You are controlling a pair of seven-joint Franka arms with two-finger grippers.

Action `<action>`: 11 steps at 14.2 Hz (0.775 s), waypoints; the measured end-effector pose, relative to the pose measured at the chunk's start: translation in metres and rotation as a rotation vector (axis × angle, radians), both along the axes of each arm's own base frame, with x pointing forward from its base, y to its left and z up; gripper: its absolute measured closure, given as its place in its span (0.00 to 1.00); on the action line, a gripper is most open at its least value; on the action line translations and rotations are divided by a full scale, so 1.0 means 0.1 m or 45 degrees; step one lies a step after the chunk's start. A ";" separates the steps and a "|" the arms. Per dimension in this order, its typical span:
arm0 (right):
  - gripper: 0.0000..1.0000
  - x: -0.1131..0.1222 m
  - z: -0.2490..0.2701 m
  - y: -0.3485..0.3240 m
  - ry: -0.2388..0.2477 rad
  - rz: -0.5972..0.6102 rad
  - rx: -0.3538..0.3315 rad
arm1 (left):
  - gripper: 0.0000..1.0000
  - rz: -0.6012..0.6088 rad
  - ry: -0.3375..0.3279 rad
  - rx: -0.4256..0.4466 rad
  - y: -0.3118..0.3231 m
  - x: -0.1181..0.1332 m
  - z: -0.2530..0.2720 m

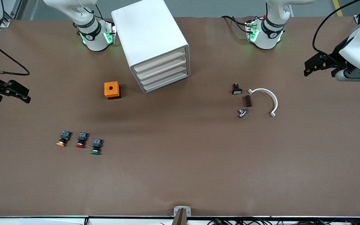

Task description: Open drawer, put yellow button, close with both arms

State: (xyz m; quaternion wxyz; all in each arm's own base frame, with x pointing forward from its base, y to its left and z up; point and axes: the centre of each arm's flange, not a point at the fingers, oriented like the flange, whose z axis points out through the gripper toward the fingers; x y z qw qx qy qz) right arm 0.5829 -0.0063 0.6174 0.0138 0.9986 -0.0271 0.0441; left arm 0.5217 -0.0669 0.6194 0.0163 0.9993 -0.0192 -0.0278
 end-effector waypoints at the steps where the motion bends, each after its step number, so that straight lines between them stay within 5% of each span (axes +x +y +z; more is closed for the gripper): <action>1: 0.00 0.00 0.00 0.00 0.000 0.000 0.000 | 0.00 0.000 0.000 0.000 0.00 0.00 0.00; 11: 0.00 0.00 0.02 0.00 -0.005 0.000 0.000 | 0.00 0.017 0.067 0.003 0.06 0.16 -0.28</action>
